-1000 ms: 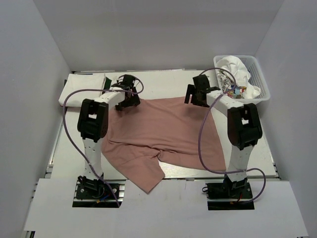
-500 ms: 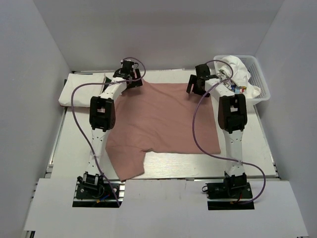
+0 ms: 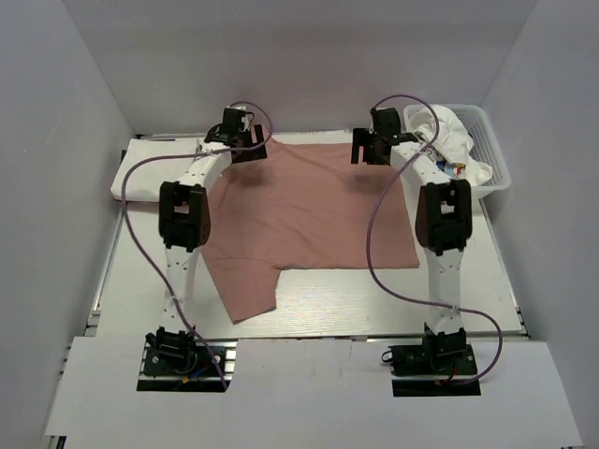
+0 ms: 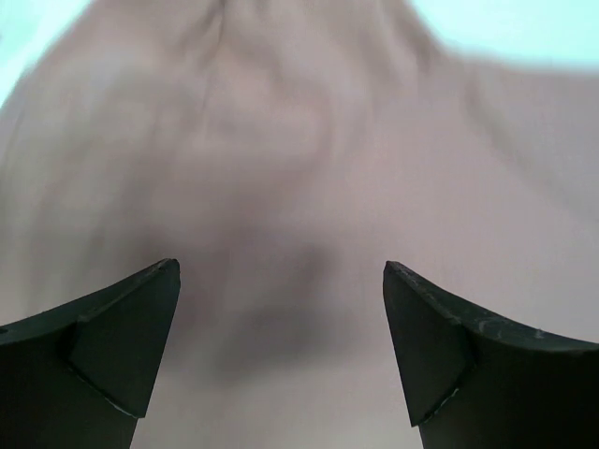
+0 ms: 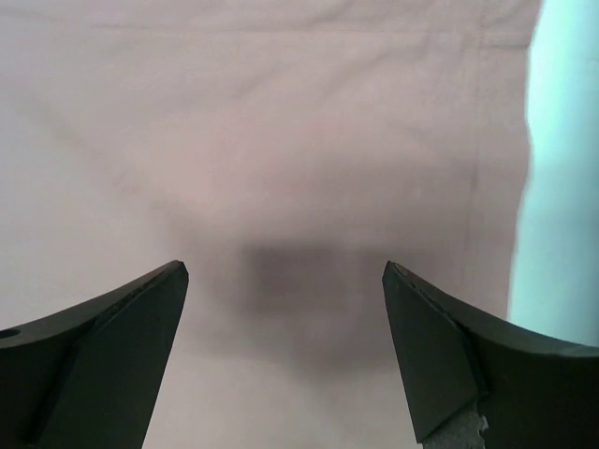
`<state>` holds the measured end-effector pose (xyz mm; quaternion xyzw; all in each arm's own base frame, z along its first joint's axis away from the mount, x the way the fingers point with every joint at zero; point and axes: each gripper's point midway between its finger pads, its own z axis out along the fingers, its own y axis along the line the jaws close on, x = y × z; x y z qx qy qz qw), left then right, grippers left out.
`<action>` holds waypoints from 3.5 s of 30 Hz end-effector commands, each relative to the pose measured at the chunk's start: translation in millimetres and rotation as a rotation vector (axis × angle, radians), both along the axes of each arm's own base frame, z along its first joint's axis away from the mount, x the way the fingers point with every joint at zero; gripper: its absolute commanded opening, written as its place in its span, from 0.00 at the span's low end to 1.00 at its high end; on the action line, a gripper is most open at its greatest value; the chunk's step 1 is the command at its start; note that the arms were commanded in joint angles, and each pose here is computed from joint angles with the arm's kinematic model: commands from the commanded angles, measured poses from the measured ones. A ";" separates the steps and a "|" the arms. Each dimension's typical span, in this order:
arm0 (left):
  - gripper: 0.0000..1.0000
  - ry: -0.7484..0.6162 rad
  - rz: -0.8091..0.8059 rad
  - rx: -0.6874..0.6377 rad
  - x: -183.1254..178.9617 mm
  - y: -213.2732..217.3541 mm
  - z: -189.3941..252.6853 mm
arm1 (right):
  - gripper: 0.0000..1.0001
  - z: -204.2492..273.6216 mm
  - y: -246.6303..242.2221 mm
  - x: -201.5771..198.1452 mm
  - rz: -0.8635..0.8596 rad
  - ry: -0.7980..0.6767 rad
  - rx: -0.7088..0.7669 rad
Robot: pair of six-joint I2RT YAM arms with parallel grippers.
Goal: Fold and stack the t-shirts
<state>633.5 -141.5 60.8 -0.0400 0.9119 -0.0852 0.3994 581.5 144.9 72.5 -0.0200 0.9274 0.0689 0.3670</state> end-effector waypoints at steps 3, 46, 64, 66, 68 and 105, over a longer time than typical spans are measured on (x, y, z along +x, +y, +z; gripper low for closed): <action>0.99 0.099 0.139 -0.017 -129.5 22.6 99.6 | 0.90 90.8 11.2 -80.8 -0.020 -0.156 0.001; 0.00 0.539 -0.024 -0.421 -460.3 -18.9 5.2 | 0.75 -51.2 -93.8 -312.1 -0.474 0.227 0.102; 0.00 0.199 0.104 -0.316 -310.3 -15.7 79.1 | 0.00 -3.2 -78.0 -248.4 -0.406 0.141 0.125; 0.00 0.155 0.146 -0.296 -277.1 -8.1 98.8 | 0.00 -4.3 -78.4 -239.3 -0.411 0.152 0.109; 0.00 0.173 0.206 -0.249 -246.2 -1.0 94.5 | 0.00 6.7 -77.5 -218.3 -0.420 0.136 0.105; 1.00 0.491 0.284 -0.162 -230.6 51.9 -58.3 | 0.90 -66.3 -9.9 -126.0 -0.140 0.265 0.089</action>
